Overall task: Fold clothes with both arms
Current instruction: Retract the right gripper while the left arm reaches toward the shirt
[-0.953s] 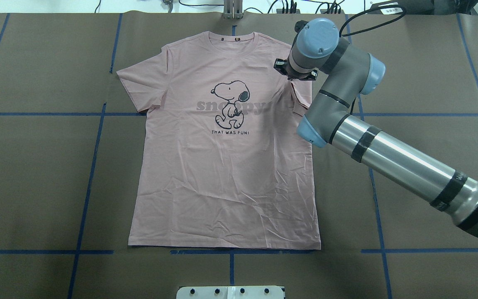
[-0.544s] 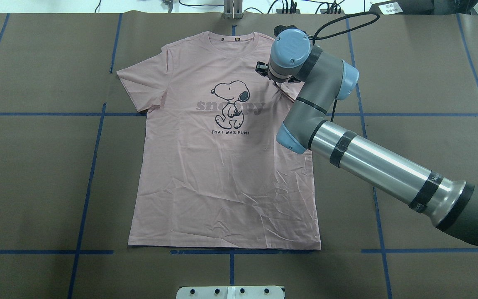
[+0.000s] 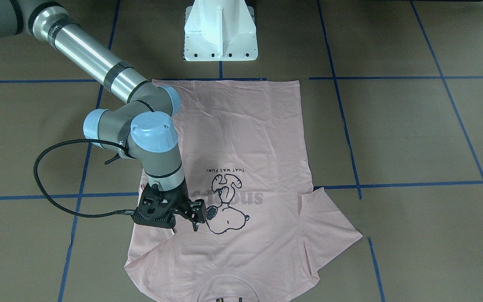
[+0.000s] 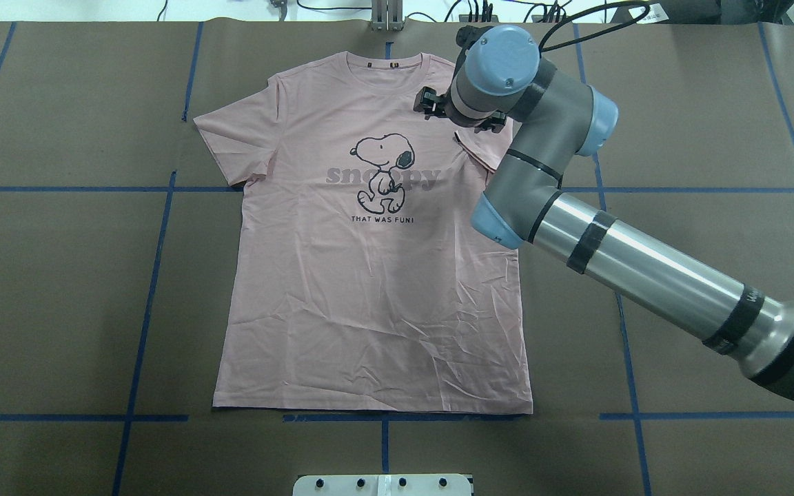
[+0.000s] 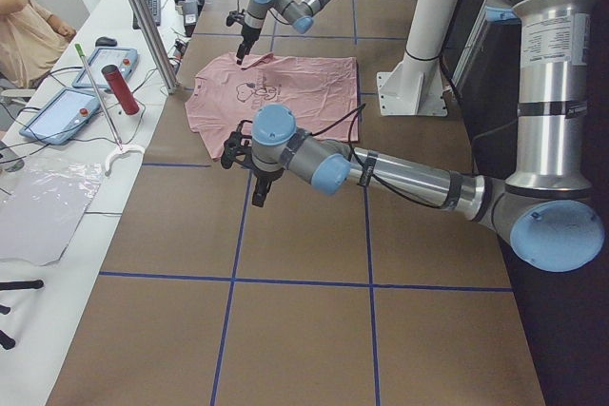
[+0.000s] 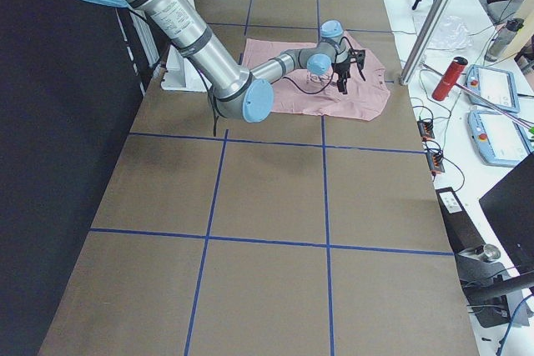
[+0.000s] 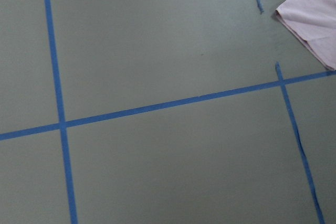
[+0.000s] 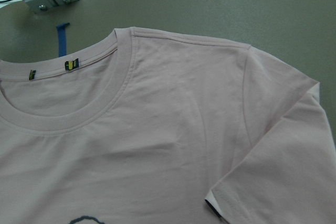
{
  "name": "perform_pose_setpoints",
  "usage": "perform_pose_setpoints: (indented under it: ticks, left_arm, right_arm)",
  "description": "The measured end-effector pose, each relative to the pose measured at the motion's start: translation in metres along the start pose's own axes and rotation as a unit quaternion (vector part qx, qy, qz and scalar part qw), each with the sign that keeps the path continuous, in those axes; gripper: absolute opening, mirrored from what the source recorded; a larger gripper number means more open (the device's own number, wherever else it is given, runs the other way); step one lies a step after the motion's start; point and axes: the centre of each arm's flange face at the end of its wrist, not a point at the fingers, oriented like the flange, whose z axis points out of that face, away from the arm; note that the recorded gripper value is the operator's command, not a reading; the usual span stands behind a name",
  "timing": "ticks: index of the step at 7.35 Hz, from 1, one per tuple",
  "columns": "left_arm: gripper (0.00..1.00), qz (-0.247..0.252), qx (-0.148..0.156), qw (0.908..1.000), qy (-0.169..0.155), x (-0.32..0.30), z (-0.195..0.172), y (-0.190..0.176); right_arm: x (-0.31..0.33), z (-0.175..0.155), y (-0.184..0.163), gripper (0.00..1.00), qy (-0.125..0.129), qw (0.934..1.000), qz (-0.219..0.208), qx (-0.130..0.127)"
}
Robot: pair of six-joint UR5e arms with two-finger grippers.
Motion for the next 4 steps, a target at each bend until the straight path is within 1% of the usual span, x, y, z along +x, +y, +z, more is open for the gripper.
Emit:
perform_pose_setpoints:
  ticks: [1, 2, 3, 4]
  left_arm:
    - [1.0, -0.017, -0.014, 0.9997, 0.011, 0.036, 0.03, -0.032]
    - [1.0, -0.039, -0.028, 0.9988, 0.012, 0.073, 0.065, -0.062]
    - [1.0, -0.058, -0.033, 0.9978, -0.003, 0.108, 0.105, -0.09]
    - [1.0, -0.066, -0.028, 0.9971, -0.025, 0.136, 0.143, -0.116]
  right_arm:
    - [0.041, -0.025, -0.007, 1.0, -0.02, 0.9993, 0.008, -0.029]
    - [0.09, -0.058, -0.013, 1.0, -0.038, 0.9979, 0.014, -0.051]
    - [0.137, -0.086, -0.014, 1.0, -0.05, 0.9964, 0.008, -0.067]
    - [0.176, -0.109, -0.013, 1.0, -0.057, 0.9951, 0.001, -0.08]
